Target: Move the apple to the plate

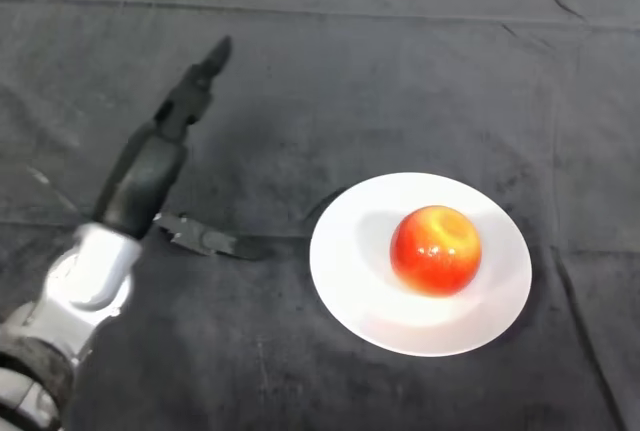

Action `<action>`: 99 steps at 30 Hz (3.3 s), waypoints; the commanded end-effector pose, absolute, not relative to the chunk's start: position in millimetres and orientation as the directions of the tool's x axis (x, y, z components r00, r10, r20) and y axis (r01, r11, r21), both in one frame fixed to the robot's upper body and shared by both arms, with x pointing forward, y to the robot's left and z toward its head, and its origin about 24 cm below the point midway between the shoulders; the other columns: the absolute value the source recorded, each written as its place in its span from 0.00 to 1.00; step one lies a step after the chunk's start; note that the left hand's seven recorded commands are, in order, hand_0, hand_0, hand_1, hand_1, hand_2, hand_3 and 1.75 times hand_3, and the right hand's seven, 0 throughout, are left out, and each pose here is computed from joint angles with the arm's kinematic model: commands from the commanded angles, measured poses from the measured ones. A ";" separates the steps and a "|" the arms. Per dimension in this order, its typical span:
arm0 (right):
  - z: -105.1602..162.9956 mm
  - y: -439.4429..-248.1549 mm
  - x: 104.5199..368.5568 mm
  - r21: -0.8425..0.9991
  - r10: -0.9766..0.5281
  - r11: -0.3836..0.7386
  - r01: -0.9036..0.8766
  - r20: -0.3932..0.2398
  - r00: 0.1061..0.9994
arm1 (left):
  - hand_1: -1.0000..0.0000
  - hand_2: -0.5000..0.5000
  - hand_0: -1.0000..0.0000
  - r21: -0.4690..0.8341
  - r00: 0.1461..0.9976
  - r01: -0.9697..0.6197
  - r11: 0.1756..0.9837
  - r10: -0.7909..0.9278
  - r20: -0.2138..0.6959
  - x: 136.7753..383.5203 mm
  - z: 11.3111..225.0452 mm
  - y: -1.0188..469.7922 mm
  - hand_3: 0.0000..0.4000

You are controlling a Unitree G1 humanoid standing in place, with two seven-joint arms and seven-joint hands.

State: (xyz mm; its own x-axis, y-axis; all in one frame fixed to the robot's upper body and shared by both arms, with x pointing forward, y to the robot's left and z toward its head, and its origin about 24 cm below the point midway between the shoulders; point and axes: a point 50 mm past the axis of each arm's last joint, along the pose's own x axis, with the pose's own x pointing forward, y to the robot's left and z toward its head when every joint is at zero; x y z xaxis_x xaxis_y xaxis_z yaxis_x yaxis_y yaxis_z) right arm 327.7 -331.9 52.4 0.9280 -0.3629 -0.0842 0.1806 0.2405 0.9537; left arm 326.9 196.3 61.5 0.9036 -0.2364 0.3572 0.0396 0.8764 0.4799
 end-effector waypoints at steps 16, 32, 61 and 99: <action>49.7 -342.1 319.5 0.953 -0.395 0.235 0.193 -0.088 0.915 | 1.00 0.50 1.00 0.370 0.943 -0.220 0.903 0.101 0.316 298.6 50.0 279.7 0.00; 49.7 -342.1 319.5 0.952 -0.394 0.235 0.193 -0.088 0.915 | 1.00 0.50 1.00 0.205 0.876 -0.432 0.878 0.356 0.325 277.6 56.6 331.2 0.00; 49.7 -342.0 319.5 0.952 -0.394 0.236 0.194 -0.089 0.915 | 1.00 0.50 1.00 0.005 0.706 -0.686 0.727 0.664 0.246 231.2 52.7 395.0 0.00; 49.7 -342.1 319.5 0.952 -0.394 0.235 0.194 -0.089 0.915 | 1.00 0.50 1.00 -0.122 0.514 -0.832 0.541 0.835 0.196 218.1 52.1 411.2 0.00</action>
State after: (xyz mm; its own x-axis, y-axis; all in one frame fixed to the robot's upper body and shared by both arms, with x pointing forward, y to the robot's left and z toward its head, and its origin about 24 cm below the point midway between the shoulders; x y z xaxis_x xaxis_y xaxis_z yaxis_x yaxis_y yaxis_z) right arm 327.7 -331.9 52.4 0.9280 -0.3630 -0.0842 0.1806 0.2404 0.9537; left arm 222.0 398.1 38.8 0.5279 0.8346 0.1571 -0.8200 0.5491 -0.1616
